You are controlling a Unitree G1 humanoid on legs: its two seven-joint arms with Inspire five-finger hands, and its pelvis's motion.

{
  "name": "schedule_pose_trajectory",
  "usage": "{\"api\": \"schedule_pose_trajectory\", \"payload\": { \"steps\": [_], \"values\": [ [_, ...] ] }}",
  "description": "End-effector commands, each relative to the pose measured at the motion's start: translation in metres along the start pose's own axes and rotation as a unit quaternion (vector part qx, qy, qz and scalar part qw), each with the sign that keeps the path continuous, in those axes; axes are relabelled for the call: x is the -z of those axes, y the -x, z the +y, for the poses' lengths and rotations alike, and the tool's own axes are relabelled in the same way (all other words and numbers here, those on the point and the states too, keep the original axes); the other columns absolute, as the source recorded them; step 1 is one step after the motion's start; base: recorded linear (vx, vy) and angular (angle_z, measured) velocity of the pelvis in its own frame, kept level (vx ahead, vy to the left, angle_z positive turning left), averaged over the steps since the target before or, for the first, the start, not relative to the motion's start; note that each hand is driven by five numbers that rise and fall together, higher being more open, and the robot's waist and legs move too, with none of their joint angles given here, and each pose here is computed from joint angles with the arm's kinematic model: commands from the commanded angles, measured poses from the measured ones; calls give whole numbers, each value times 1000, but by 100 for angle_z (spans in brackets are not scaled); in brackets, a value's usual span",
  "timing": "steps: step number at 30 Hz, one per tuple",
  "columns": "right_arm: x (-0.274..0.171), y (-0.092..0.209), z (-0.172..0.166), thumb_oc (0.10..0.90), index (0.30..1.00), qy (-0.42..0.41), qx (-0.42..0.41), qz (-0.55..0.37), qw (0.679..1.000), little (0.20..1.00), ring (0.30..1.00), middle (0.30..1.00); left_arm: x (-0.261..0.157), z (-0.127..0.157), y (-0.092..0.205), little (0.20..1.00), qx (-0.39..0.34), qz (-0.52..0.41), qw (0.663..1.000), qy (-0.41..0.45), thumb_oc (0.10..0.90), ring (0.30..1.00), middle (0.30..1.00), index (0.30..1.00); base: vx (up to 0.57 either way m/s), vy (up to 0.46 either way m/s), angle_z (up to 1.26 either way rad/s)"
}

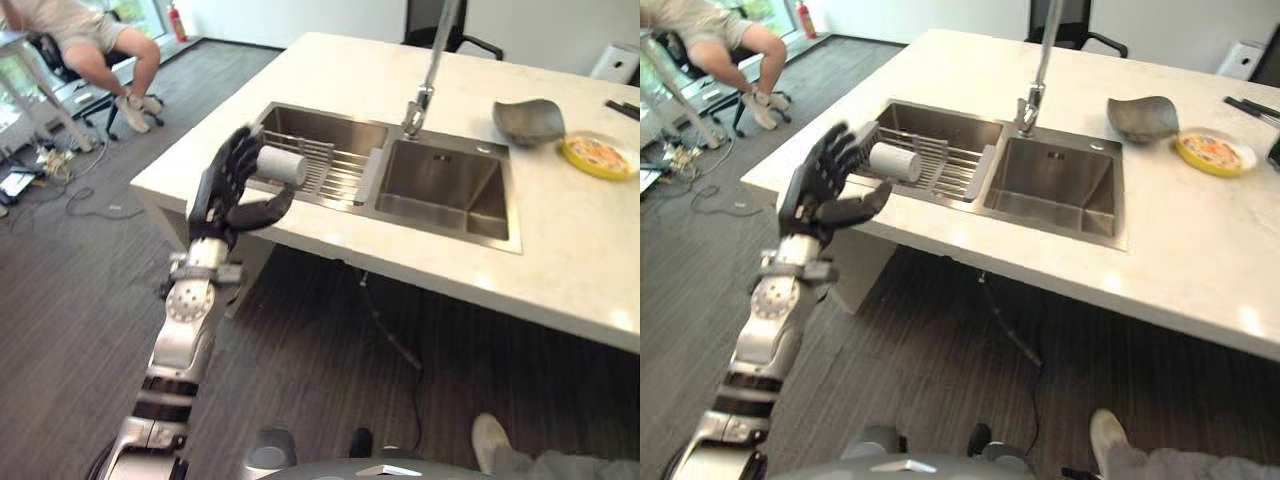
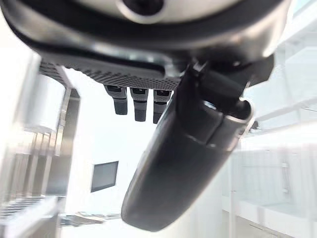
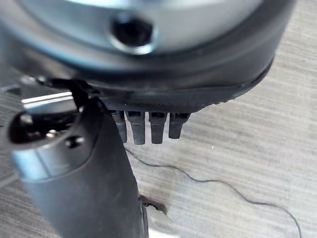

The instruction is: Place the dishes in the dishwasher.

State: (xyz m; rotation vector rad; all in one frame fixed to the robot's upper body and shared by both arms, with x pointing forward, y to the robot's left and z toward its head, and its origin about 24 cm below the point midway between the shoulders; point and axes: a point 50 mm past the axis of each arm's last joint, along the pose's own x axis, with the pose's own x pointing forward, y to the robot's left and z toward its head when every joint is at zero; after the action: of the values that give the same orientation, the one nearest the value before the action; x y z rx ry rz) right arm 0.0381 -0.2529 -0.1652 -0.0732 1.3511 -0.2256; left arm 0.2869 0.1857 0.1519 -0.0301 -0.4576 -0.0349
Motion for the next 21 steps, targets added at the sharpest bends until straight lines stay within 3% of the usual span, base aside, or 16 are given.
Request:
{"api": "schedule_pose_trajectory", "payload": {
  "steps": [1, 8, 17, 18, 19, 20, 21],
  "values": [
    [-7, 1, -11, 800, 900, 5, 7, -17, 1000, 900, 900, 900, -80, -10, -19, 900, 29, -214, 976, -16, 800, 900, 900, 900, 203, 39, -26],
    [0, 1, -1, 800, 900, -8, -8, -13, 1000, 900, 900, 900, -75, -16, -23, 900, 50, -200, 978, -17, 800, 900, 900, 900, 242, 80, -17],
    [27, 4, 1, 800, 900, -34, -13, 31, 999, 900, 900, 900, -50, -10, -20, 900, 72, -134, 988, -38, 800, 900, 900, 900, 196, 275, -36],
    [24, 3, 3, 800, 900, -26, -18, 29, 999, 900, 900, 900, -49, -10, -20, 900, 80, -127, 987, -52, 800, 900, 900, 900, 111, 325, -52],
    [42, 8, -9, 800, 900, -25, -28, 51, 998, 900, 900, 900, -49, -3, -21, 900, 93, -125, 980, -120, 800, 900, 900, 900, 62, 216, -42],
    [42, 8, -9, 800, 900, -25, -28, 51, 998, 900, 900, 900, -49, -3, -21, 900, 93, -125, 980, -120, 800, 900, 900, 900, 31, 221, -67],
    [34, 10, -34, 800, 900, -22, -4, 51, 998, 900, 900, 900, -51, -3, -27, 900, 126, -123, 965, -197, 800, 900, 900, 900, -2, 86, -39]
  ]
}}
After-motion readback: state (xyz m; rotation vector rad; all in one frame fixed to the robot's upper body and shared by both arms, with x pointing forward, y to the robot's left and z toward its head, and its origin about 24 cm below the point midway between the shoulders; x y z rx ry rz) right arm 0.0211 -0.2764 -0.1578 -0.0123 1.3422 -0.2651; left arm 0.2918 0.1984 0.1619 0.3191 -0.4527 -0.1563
